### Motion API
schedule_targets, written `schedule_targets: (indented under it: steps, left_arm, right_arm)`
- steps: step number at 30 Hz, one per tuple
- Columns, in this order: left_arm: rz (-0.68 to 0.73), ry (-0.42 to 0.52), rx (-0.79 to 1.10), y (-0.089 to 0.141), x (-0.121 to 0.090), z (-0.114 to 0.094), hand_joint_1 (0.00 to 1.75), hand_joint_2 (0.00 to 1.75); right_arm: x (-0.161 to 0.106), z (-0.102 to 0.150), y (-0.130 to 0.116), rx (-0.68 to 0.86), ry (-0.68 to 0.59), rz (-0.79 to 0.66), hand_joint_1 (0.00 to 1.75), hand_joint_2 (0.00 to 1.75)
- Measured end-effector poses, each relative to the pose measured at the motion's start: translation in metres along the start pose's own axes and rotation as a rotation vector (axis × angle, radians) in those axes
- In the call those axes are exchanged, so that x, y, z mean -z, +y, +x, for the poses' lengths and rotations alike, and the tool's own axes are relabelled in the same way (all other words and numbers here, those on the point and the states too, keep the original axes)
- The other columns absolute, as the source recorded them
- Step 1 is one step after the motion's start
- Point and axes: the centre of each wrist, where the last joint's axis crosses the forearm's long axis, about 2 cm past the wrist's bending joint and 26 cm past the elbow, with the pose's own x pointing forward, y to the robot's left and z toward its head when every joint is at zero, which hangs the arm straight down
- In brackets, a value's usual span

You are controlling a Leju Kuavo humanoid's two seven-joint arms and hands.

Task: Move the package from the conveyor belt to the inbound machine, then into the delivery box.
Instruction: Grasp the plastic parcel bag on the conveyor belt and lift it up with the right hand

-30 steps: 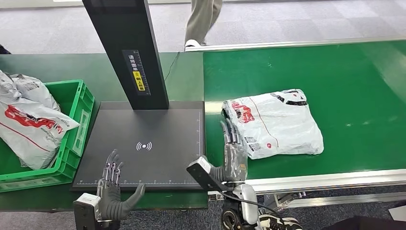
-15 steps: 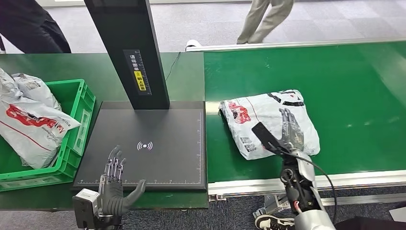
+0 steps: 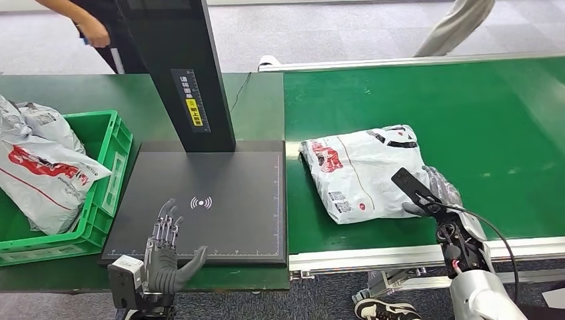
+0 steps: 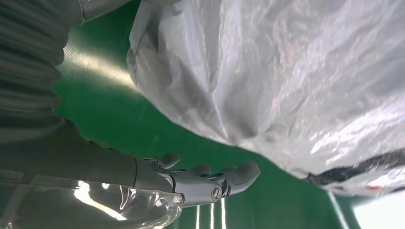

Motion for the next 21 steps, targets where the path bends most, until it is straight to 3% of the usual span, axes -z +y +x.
schedule_targets:
  steps: [10,16,17,20,21]
  left_arm:
    - [-0.015,0.01,0.003,0.002,0.002,-0.006,0.0,1.75]
    - [-0.029,0.014,-0.002,0.001,0.002,-0.006,0.0,1.75]
    - [-0.03,0.016,-0.003,0.0,0.003,-0.006,0.0,1.75]
    - [-0.031,0.017,-0.004,0.0,0.005,-0.003,0.0,1.75]
    - [-0.03,0.017,-0.005,0.001,0.005,-0.003,0.0,1.75]
  right_arm:
    - [-0.002,0.012,0.037,0.084,-0.151,0.212,0.0,1.75]
    - [-0.003,0.024,0.054,0.003,-0.109,0.256,0.04,1.75]
    - [-0.003,0.026,0.057,-0.017,-0.1,0.258,0.37,1.75]
    - [-0.003,0.034,0.064,-0.068,-0.083,0.268,1.55,1.75]
    - [-0.003,0.036,0.066,-0.082,-0.08,0.271,1.64,1.75]
